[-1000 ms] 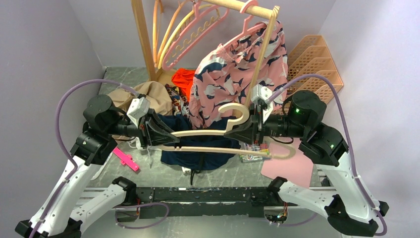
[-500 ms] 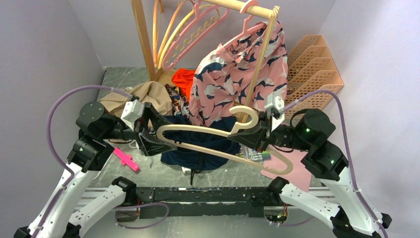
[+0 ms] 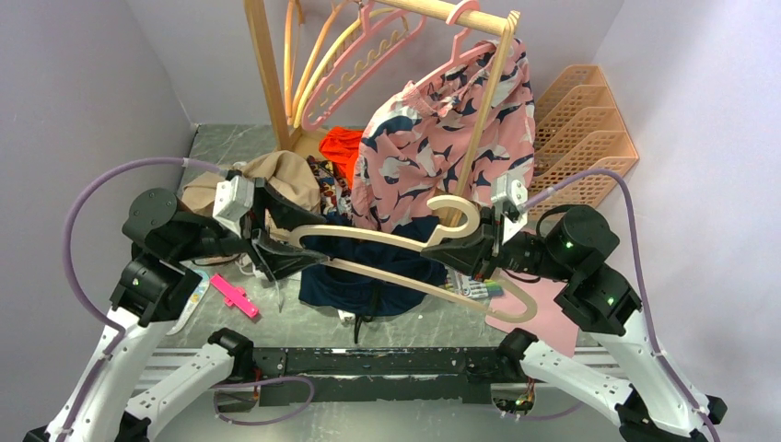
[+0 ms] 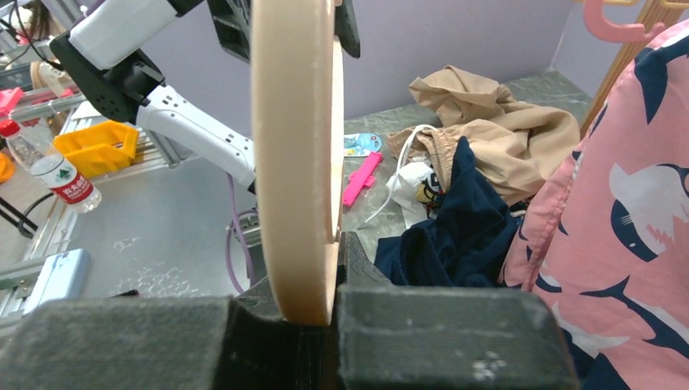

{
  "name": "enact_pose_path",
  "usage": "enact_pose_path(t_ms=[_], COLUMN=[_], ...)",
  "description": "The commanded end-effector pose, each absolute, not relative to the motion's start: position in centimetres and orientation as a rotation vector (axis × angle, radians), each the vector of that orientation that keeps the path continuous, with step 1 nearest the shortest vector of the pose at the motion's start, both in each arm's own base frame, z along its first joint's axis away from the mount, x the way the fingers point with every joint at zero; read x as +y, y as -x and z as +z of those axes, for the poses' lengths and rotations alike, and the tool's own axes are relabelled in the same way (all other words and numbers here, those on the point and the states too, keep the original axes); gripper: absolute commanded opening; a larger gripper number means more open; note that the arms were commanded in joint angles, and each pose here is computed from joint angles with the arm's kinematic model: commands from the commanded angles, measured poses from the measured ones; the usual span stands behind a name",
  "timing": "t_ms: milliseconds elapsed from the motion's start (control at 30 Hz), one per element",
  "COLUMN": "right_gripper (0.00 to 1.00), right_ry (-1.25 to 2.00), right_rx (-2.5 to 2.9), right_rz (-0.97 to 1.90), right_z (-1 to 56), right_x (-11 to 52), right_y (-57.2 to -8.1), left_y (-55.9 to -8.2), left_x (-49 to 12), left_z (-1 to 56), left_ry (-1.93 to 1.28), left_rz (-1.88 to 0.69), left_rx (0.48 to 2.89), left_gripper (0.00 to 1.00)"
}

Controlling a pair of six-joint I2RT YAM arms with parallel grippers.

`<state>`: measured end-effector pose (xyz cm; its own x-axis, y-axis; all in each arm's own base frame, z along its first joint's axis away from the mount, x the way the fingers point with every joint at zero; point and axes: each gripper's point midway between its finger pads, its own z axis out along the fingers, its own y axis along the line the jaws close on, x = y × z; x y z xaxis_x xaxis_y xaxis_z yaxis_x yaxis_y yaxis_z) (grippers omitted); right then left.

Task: Place the shorts on the hanger
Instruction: Hang the shorts on the hanger.

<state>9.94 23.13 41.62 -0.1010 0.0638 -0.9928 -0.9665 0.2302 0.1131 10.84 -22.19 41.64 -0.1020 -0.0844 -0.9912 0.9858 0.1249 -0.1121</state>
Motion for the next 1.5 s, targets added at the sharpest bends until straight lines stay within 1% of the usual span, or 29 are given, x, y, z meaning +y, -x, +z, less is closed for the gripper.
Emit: enact_pose_path(t_ms=[0, 133, 333, 533, 567, 600, 767, 867, 1067, 1133, 1167, 1200, 1333, 1400, 1467], right_gripper=[0.00, 0.00, 0.00, 0.00, 0.00, 0.00, 0.00, 0.00, 0.00, 0.00, 0.00, 0.00, 0.00, 0.00, 0.00], right_ry=[0.946, 0.961, 1.021, 1.030, 1.030, 1.026, 1.030, 1.033, 1.039, 1.030, 1.026, 1.021, 1.013, 1.016, 1.016], right_rx=[1.358, 1.362, 1.379, 1.375, 1.374, 1.369, 1.354, 1.340, 1.343, 1.338, 1.335, 1.331, 1.340, 1.362, 1.397], right_rz=[1.105, 1.115, 1.138, 1.166, 1.180, 1.190, 1.239, 1.253, 1.256, 1.261, 1.263, 1.265, 1.274, 1.282, 1.286], right_z=[41.0, 40.4, 38.8, 38.3, 38.0, 37.9, 37.7, 38.0, 38.3, 38.5, 38.6, 38.7, 38.5, 38.3, 38.0], right_x=[22.9, 23.0, 23.9, 24.5, 24.7, 24.9, 25.8, 26.0, 25.8, 25.7, 25.6, 25.6, 25.5, 25.5, 25.5], right_y=[-10.2, -10.0, -10.0, -10.1, -10.1, -10.2, -10.3, -10.3, -10.0, -9.8, -9.8, -9.7, -9.6, -9.5, -9.5], left_y=[-11.0, -11.3, -10.9, -9.9, -9.7, -9.6, -9.1, -9.7, -10.7, -11.1, -11.1, -11.2, -11.6, -12.0, -12.3], left_x=[-22.0, -22.6, -24.1, -25.1, -25.6, -26.2, -29.5, -30.1, -30.2, -30.3, -30.4, -30.5, -31.0, -31.2, -31.2], left_z=[44.3, 45.2, 43.6, 42.7, 42.2, 41.7, 38.3, 36.6, 35.6, 35.1, 34.9, 34.6, 34.6, 34.8, 35.0], left_ry=[-1.018, -1.037, -1.147, -1.234, -1.252, -1.263, -1.359, -1.383, -1.381, -1.381, -1.388, -1.395, -1.402, -1.390, -1.384], left_rz=[-1.163, -1.214, -1.388, -1.462, -1.469, -1.462, -1.395, -1.367, -1.296, -1.277, -1.278, -1.281, -1.285, -1.270, -1.257], left_rx=[1.215, 1.197, 1.207, 1.211, 1.223, 1.241, 1.355, 1.419, 1.449, 1.463, 1.467, 1.471, 1.478, 1.483, 1.485], left_gripper=[0.71, 0.73, 0.71, 0.74, 0.79, 0.80, 0.86, 0.84, 0.79, 0.74, 0.68, 0.61, 0.25, 0.09, 0.07])
